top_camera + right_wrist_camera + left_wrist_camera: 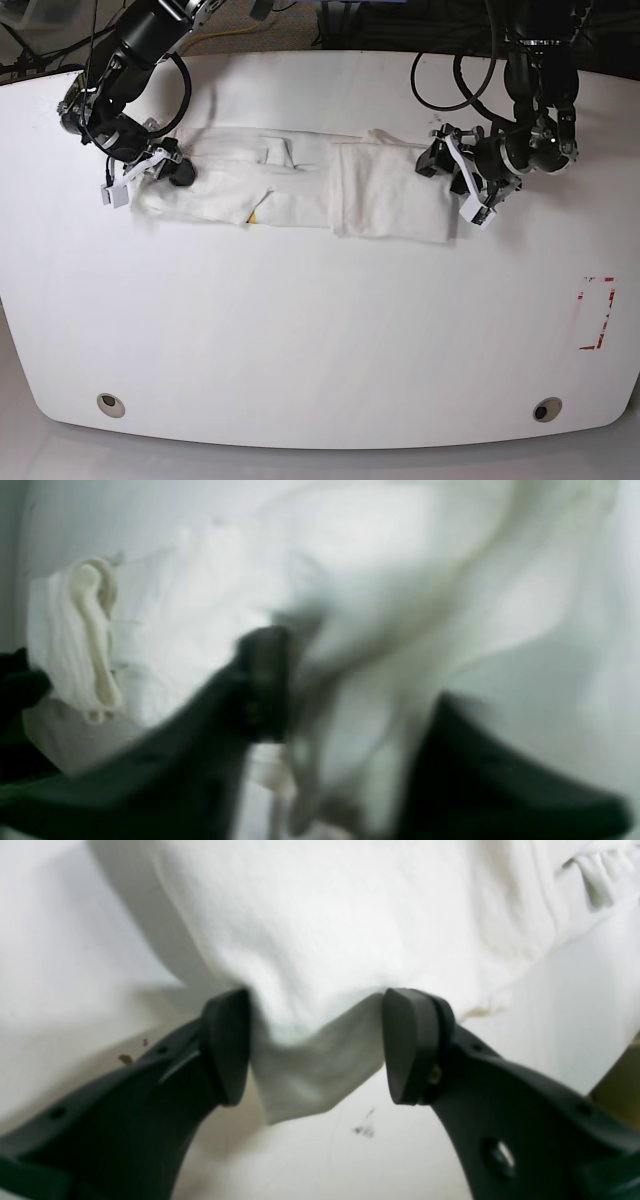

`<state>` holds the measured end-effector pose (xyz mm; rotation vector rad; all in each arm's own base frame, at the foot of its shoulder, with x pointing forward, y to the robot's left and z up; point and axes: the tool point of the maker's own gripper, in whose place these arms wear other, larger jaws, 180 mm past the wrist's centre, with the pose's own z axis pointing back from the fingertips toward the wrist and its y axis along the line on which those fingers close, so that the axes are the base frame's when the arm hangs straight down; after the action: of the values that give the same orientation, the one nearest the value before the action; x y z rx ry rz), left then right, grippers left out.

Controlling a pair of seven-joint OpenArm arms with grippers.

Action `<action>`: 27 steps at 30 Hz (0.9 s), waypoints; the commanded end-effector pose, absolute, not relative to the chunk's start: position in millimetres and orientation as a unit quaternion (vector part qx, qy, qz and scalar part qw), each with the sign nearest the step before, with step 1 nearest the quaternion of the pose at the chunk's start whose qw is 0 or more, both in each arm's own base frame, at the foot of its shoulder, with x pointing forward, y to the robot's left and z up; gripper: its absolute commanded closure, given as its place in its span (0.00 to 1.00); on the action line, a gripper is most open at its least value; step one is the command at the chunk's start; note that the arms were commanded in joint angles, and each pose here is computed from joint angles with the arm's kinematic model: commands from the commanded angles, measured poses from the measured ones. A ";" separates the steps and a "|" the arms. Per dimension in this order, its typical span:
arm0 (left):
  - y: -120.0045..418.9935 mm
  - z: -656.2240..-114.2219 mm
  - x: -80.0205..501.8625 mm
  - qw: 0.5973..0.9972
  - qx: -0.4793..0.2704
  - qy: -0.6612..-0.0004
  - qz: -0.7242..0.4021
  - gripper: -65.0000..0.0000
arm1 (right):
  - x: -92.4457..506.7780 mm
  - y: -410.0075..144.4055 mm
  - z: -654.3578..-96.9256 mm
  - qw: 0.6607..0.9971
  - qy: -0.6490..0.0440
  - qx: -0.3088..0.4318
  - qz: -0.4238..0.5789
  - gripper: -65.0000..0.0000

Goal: Fold the T-shirt properly
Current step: 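Release the left gripper and regrasp the folded bundle's edges with both grippers, then fold the bundle end held by the right gripper over toward the left gripper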

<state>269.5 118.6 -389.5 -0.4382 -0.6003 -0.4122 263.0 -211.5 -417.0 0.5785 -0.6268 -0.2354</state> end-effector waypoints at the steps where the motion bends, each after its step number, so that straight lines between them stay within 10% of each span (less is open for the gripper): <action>1: 107.9 -378.5 277.8 0.900 -0.228 -0.314 -0.198 0.42 | 275.7 -219.2 -400.2 0.900 -0.331 0.268 -0.095 0.96; 17: 83.6 -408.8 262.9 0.900 -0.266 -0.279 -0.204 0.51 | 300.1 -175.5 -282.2 0.882 -0.424 0.146 0.147 1.00; 27: 70.9 -411.0 257.2 0.896 -0.275 -0.270 -0.219 0.53 | 304.2 -94.6 -266.5 0.841 -0.433 0.240 0.216 1.00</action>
<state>260.8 68.9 -407.4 -0.5916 -0.5890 -0.4356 296.2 -108.4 -284.4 0.4678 -0.8440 0.4400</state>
